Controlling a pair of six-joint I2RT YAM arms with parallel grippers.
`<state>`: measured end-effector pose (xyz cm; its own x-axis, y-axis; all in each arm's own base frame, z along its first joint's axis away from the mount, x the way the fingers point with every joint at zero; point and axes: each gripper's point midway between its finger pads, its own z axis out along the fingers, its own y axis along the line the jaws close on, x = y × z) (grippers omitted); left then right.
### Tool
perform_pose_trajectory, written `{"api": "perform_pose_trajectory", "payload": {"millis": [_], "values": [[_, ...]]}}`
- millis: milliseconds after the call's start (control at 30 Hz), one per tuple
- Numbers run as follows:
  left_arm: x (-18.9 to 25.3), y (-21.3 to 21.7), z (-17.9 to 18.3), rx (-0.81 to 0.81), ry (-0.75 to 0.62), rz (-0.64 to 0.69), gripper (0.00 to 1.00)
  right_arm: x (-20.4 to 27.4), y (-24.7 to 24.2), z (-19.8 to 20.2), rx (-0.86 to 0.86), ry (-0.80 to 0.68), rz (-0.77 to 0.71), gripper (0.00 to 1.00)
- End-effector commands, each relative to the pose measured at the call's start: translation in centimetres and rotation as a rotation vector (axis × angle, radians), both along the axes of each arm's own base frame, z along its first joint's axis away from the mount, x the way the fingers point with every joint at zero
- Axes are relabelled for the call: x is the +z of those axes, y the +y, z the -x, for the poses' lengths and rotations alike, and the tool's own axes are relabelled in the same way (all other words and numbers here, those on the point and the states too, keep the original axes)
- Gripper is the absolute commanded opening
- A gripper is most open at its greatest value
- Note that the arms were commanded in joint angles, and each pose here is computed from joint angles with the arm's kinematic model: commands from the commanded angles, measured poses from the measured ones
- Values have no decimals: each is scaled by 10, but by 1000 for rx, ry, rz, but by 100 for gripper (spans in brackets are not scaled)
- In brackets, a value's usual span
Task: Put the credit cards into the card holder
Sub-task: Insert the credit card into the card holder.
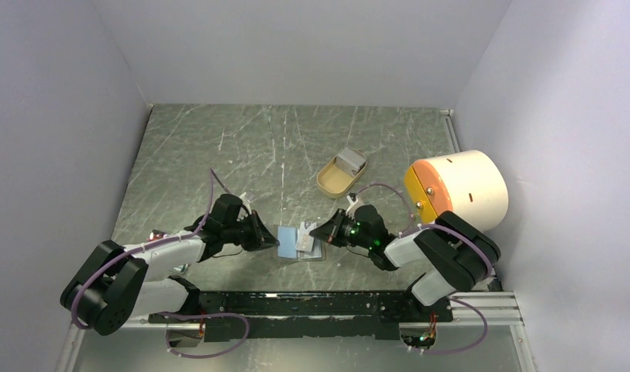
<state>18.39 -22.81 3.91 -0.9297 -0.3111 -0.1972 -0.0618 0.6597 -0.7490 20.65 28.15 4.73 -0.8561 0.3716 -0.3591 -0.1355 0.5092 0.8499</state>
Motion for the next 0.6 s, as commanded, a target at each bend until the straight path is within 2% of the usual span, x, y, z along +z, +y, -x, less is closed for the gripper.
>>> {"api": "perform_pose_trajectory", "payload": {"millis": [0,400,567], "values": [[-4,4,0,-7,-3,-12,9,0,5,2,14,4,-32,0],[-5,5,-1,-12,1,-15,9,-4,7,9,41,24,-29,3],[-5,5,-1,-10,-2,-11,9,-9,6,12,47,37,-10,8]]}}
